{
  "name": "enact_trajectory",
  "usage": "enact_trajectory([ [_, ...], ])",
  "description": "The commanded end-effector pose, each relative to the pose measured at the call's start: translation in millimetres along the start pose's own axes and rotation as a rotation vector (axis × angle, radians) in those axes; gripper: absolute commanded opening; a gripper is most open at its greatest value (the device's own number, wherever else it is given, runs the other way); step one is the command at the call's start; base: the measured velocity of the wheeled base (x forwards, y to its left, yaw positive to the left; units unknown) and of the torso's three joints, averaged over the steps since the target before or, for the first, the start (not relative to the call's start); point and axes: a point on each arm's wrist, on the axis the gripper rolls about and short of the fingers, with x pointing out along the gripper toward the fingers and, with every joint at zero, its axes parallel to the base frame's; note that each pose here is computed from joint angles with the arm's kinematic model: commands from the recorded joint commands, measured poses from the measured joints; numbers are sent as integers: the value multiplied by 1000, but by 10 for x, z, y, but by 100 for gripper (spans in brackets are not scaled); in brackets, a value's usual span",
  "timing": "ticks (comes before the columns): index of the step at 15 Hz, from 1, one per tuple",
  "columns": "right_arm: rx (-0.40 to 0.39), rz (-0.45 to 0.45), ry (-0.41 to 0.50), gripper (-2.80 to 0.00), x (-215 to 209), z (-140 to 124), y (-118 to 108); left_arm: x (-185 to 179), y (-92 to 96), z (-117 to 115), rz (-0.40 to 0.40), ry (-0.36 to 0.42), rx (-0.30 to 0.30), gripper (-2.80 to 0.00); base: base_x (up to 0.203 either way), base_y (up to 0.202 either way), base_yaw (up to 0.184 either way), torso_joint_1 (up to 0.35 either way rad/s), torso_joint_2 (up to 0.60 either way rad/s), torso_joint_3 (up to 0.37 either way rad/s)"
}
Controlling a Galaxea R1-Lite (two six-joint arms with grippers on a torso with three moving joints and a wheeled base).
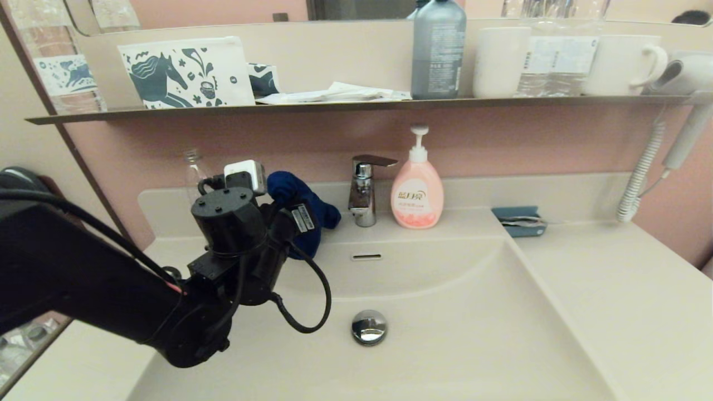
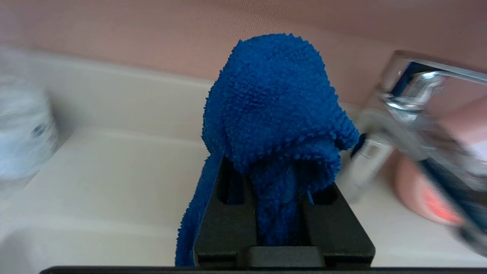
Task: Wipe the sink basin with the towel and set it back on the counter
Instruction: Wipe the sink
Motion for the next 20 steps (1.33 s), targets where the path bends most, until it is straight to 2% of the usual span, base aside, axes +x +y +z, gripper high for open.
enact_trajectory([
  [1,0,0,0,-280,0,3,0,201,52,-434,-36,-18,74,-280,0,0,0,0,0,0],
  [3,0,0,1,-280,1,1,0,351,220,-625,-112,-24,219,-280,0,0,0,0,0,0],
  [7,0,0,1,-280,1,0,0,417,306,-745,-88,-2,223,-280,0,0,0,0,0,0],
  [10,0,0,0,-280,0,2,0,467,412,-706,-52,-7,226,-280,0,0,0,0,0,0],
  [11,0,0,-1,-280,0,4,0,467,433,-694,-45,24,233,-280,0,0,0,0,0,0],
  [12,0,0,1,-280,0,1,0,471,444,-672,-42,46,216,-280,0,0,0,0,0,0],
  [14,0,0,1,-280,1,0,0,501,382,-660,-47,80,167,-280,0,0,0,0,0,0],
  [20,0,0,1,-280,1,0,0,458,-97,-704,-75,91,145,-280,0,0,0,0,0,0],
])
